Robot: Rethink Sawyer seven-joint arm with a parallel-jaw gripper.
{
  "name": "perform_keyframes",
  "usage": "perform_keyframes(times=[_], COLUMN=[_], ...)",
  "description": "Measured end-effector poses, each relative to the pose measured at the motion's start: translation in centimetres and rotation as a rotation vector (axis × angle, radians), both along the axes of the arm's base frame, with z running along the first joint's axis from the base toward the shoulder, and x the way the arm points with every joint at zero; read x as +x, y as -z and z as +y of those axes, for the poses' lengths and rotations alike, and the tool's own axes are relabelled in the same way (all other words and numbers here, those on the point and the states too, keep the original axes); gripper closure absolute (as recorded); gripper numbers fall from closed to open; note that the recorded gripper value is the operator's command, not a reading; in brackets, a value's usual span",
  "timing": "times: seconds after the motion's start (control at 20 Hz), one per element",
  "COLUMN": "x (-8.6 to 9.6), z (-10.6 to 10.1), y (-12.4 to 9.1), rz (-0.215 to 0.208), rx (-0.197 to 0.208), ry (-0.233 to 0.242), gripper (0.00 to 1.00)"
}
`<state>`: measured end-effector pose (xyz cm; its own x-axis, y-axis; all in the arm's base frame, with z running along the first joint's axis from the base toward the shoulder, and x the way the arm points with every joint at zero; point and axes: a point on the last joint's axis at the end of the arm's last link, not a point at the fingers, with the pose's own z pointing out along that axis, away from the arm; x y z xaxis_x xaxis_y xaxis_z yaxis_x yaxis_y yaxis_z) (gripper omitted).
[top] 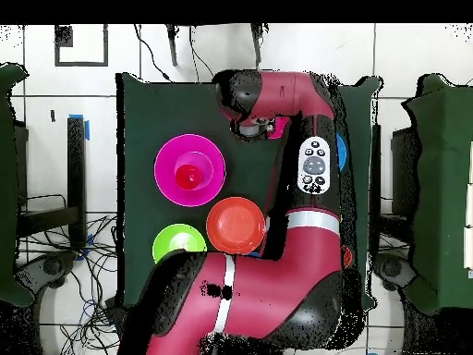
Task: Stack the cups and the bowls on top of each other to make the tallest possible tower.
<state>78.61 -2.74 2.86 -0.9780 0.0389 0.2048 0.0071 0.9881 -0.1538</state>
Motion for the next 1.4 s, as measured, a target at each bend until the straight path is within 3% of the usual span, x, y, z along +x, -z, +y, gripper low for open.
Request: perform_keyframes(times=[0.35, 0.75, 1.4], x=[0.6, 1.1, 1.0], z=[-0.1, 0.3, 0.9], y=[-0.5, 0.6, 3.3], rz=[-0.013, -0.041, -0.032], rx=[0.041, 0.078, 0.1], ry=[-0.079, -0.177, -0.18], gripper=[0.0, 0.0, 0.0])
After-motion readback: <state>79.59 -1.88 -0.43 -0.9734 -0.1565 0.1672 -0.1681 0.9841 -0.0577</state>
